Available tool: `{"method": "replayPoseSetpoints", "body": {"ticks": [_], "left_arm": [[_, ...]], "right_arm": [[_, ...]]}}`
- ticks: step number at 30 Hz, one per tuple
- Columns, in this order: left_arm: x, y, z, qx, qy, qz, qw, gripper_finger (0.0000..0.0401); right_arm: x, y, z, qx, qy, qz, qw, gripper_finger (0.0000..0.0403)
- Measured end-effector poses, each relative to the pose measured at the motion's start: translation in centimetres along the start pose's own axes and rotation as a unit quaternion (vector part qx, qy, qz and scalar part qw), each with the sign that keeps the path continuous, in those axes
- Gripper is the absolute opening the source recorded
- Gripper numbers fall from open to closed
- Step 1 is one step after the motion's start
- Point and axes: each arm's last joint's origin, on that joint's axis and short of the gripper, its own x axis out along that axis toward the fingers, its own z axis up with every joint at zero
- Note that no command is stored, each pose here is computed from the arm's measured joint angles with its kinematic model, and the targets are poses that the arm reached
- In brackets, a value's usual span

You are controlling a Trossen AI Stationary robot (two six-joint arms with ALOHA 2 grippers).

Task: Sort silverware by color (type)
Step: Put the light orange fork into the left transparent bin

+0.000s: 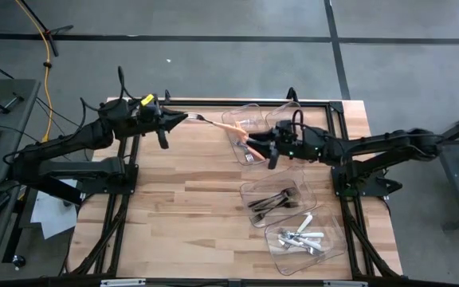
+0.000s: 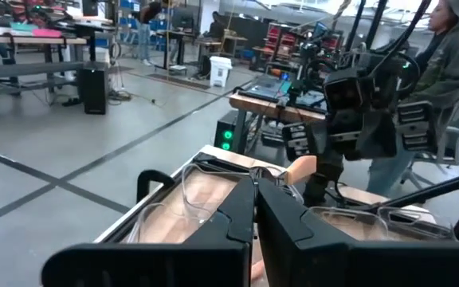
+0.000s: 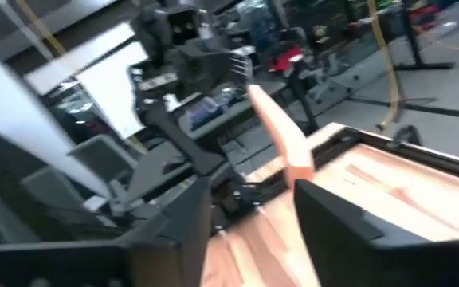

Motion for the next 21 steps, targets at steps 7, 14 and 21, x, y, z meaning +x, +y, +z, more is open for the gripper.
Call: {"method": "replayPoseSetpoints", "body": {"ticks": [7,14,21], "left_arm": [[0.0,0.0,0.0,0.0,0.0,-0.002,1.0,0.0],[0.5,0.0,-0.3,-0.005,0.01,-0.002,1.0,0.0],[0.8,0.1,-0.4,-0.005,0.015,-0.001,1.0,0.0]], "right_arm": [[1.0,-0.9,-0.9,-0.035,0.001,-0.038,0.999,0.0242],[2.3,-1.6,-1.2,-0.026,-0.032,-0.028,0.999,0.0254],[2.6,-1.8,-1.5,-0.026,-0.023,-0.016,0.999,0.0254]]}}
